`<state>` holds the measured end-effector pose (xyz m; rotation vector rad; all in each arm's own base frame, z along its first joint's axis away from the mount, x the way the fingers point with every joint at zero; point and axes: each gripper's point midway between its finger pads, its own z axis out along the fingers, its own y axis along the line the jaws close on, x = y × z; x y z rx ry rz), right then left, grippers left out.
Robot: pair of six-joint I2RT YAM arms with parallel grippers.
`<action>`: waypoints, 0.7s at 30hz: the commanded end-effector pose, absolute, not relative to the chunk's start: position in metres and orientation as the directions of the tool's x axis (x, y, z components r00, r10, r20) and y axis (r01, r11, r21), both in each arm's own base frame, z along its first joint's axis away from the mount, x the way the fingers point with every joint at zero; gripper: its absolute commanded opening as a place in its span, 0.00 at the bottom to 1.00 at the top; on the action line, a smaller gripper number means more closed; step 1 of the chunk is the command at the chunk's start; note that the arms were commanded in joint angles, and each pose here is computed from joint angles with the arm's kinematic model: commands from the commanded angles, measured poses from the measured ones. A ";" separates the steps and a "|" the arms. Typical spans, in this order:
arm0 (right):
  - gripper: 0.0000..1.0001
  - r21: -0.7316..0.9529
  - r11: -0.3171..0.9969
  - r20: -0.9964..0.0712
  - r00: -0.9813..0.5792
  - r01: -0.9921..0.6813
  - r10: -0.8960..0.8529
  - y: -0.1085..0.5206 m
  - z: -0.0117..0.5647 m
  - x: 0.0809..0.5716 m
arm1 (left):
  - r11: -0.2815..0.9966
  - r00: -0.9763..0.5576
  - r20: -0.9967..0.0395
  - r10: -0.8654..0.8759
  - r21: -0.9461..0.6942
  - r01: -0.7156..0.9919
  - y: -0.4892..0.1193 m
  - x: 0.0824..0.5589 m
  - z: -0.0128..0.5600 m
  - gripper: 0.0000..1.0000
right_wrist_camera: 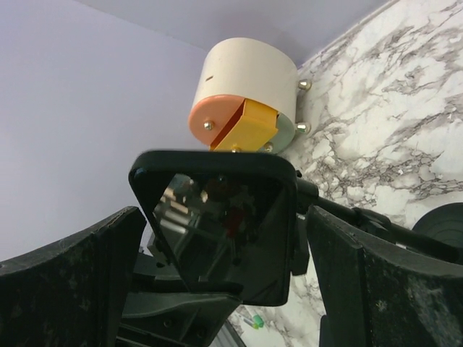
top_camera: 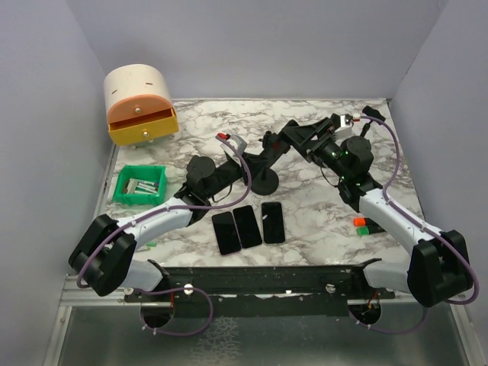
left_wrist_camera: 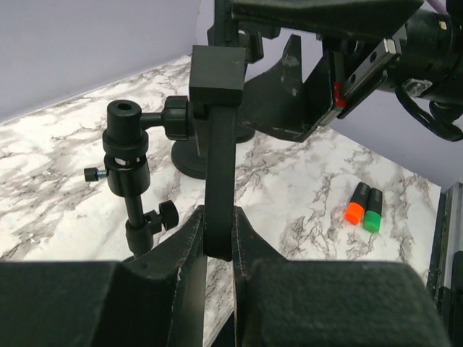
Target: Remove the phone from the phone stand
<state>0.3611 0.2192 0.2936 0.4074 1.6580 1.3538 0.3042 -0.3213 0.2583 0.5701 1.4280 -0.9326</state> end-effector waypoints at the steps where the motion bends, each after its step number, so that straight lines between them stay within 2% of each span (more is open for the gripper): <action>1: 1.00 0.868 0.335 -0.486 -0.490 -0.367 0.724 0.221 0.314 0.361 | 0.525 -0.216 -0.971 -0.107 -0.240 0.817 -0.326 0.291 0.216 0.00; 5: 1.00 0.829 0.388 -0.553 -0.481 -0.404 0.681 0.222 0.319 0.360 | 0.532 -0.210 -0.972 -0.105 -0.233 0.814 -0.325 0.291 0.216 0.00; 10: 1.00 0.731 0.544 -0.683 -0.455 -0.413 0.572 0.217 0.316 0.365 | 0.533 -0.229 -0.968 -0.102 -0.247 0.809 -0.327 0.294 0.211 0.00; 16: 0.98 0.707 0.581 -0.702 -0.494 -0.403 0.512 0.220 0.304 0.367 | 0.532 -0.252 -0.962 -0.104 -0.267 0.803 -0.332 0.297 0.207 0.00; 21: 0.92 0.687 0.602 -0.720 -0.492 -0.407 0.490 0.220 0.299 0.369 | 0.532 -0.258 -0.961 -0.105 -0.273 0.802 -0.333 0.298 0.206 0.00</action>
